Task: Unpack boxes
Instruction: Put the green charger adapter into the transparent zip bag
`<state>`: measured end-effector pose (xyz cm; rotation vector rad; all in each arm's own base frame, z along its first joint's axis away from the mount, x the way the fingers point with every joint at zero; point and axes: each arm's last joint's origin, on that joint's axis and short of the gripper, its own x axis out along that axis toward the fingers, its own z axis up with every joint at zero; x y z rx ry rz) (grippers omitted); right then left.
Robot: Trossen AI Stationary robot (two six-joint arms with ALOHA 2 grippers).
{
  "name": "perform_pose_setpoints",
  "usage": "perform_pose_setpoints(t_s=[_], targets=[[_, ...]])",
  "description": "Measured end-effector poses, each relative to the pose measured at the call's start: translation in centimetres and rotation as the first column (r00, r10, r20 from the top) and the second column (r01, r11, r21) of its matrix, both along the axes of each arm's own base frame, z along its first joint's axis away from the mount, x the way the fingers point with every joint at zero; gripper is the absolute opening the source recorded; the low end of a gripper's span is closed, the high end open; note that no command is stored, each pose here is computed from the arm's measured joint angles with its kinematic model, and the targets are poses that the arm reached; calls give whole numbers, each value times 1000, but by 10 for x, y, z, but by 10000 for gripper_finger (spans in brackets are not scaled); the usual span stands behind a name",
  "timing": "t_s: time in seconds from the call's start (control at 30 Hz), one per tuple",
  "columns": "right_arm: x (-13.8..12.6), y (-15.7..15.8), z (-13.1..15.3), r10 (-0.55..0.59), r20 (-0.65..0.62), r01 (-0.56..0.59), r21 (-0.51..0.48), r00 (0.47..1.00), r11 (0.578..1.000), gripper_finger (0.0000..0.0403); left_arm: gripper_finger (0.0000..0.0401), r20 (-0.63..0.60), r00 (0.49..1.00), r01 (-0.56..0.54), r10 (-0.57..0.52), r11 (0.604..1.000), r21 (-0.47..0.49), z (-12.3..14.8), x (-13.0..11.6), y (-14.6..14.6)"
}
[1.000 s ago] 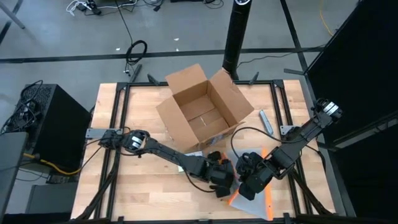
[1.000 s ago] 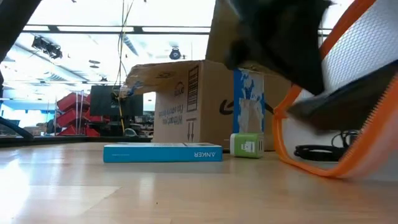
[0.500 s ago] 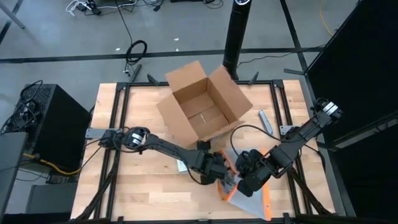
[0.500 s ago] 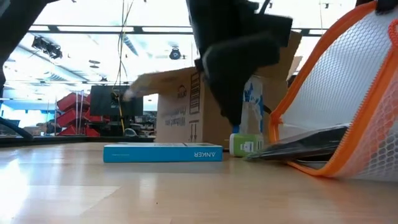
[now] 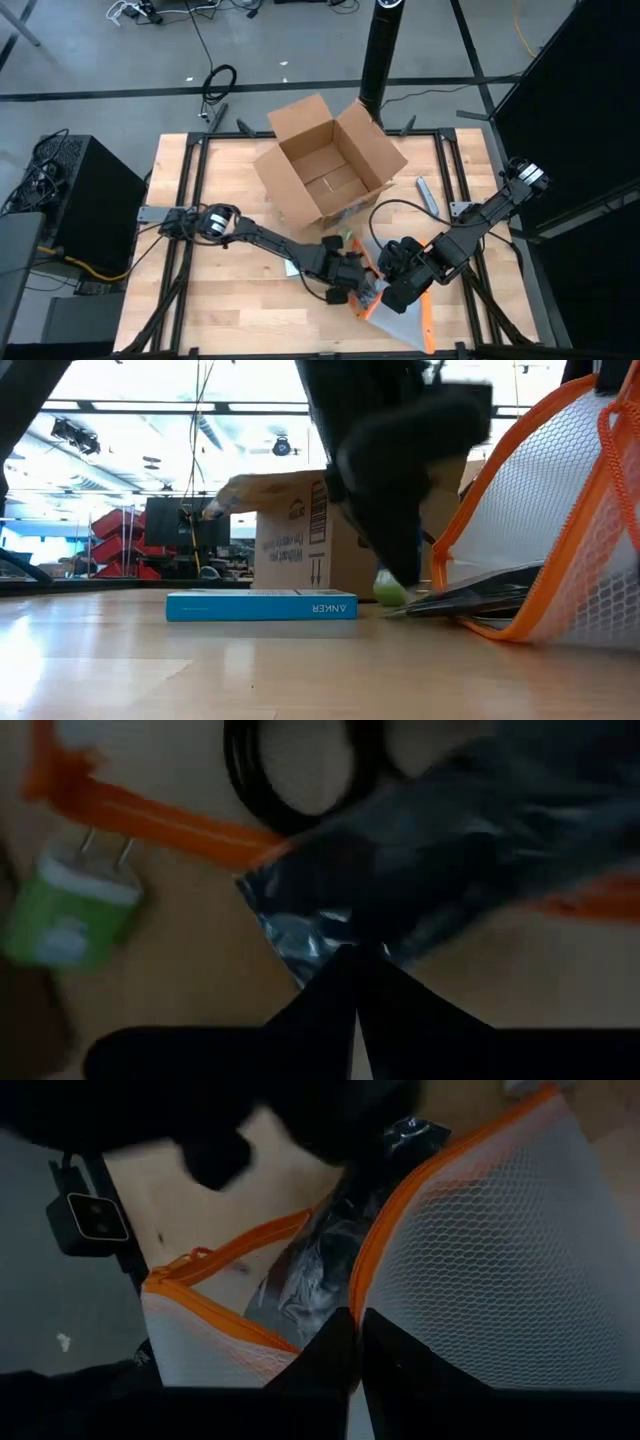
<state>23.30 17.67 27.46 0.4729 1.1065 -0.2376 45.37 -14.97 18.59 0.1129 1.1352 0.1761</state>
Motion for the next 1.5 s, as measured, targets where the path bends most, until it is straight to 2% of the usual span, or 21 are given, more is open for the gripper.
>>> perform_pose_setpoints(t_s=[0.07,0.17,0.37,0.63,0.87,1.03,1.13,1.2,1.27,1.37,1.5], targets=[[-4,-3,-2,-4,-40,3,-29,999,1000,0,0,-34,999,-9,11,998,59,12,-9,2],[-10,-9,-4,-32,-122,23,-77,992,997,0,0,-21,999,-31,33,996,80,29,-14,14],[-14,-16,-6,-54,-190,35,-105,980,994,0,0,23,998,-53,51,994,95,40,-2,54],[-22,-21,2,-70,-193,51,-102,979,993,0,14,10,991,135,-137,986,98,42,8,76],[-29,-25,8,-84,-195,66,-99,977,993,0,26,14,951,304,-308,946,116,45,16,95],[-26,-25,9,-71,-172,57,-84,983,995,0,85,36,923,373,-383,913,164,46,21,94],[-25,-25,9,-72,-167,59,-82,983,995,0,124,18,925,371,-379,913,171,44,19,94],[-25,-25,9,-73,-165,60,-83,984,995,0,145,-45,937,348,-346,913,213,42,15,95],[-26,-24,9,-70,-165,57,-82,984,995,0,161,-138,952,302,-275,921,246,39,6,98],[-27,-22,9,-71,-165,59,-79,984,995,0,178,-287,945,216,-155,957,195,35,-12,101],[-30,-19,9,-60,-168,47,-80,984,996,0,178,-258,956,184,-137,968,169,60,-30,80]])
